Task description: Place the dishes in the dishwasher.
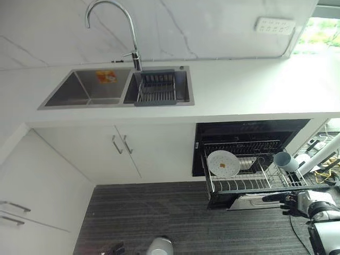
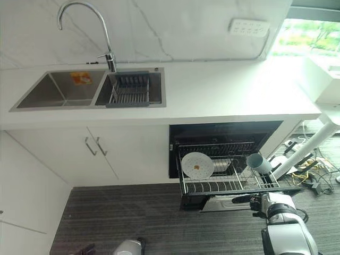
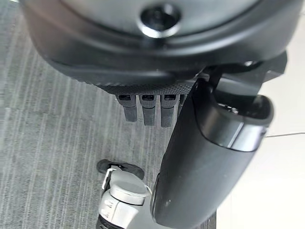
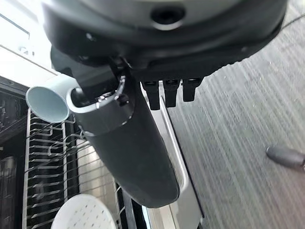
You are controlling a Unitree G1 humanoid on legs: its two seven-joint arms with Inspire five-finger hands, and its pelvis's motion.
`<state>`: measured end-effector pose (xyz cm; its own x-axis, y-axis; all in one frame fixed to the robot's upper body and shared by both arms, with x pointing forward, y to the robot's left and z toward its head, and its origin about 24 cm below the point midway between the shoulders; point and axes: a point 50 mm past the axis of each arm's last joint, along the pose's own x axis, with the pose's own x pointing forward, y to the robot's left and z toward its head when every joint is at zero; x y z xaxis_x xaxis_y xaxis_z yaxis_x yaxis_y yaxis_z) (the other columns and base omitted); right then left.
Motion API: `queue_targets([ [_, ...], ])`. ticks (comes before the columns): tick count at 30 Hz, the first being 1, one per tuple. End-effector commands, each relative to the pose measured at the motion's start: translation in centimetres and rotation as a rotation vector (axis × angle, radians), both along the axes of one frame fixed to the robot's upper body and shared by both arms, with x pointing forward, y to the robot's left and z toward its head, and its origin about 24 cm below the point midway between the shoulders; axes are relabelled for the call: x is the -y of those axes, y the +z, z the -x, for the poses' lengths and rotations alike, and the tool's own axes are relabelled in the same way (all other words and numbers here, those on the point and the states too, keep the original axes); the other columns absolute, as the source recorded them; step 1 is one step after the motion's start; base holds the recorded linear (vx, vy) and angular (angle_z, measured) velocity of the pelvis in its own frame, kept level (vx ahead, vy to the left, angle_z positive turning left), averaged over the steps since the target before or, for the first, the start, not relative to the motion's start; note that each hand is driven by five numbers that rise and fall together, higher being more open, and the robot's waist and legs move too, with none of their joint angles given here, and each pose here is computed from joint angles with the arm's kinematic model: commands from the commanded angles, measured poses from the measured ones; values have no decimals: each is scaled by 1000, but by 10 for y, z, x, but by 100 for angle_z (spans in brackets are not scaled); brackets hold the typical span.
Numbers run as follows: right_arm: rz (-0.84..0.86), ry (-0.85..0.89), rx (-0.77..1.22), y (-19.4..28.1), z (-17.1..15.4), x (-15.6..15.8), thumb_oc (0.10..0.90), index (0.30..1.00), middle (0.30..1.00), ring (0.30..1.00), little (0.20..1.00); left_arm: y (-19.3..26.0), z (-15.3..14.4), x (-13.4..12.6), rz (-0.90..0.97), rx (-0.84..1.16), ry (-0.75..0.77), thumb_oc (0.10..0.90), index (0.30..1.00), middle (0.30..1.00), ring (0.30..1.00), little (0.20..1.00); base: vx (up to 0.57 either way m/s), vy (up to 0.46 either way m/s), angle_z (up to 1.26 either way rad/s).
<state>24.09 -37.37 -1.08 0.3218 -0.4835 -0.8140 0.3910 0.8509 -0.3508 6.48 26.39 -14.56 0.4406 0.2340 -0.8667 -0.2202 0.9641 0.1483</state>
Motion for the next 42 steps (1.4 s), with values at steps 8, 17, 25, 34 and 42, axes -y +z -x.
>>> queue_targets([
  [8,304,74,340,141,-57,47,800,900,900,900,900,18,-19,-30,-102,75,-7,800,900,900,900,900,57,113,28],
  [17,535,56,560,224,-70,57,800,900,900,900,900,21,-17,-30,-88,128,-21,800,900,900,900,900,163,88,29],
  [25,780,138,919,318,-92,28,800,900,900,900,900,23,-17,-37,-79,175,-14,800,900,900,900,900,47,66,9],
  [34,1002,330,1281,362,-96,-11,800,900,900,900,900,29,-23,-32,-17,252,-72,800,900,900,900,900,19,8,-3],
  [42,817,348,1317,310,-106,-18,800,900,900,900,900,45,-46,-33,16,416,-36,800,900,900,900,900,-69,-58,-9],
])
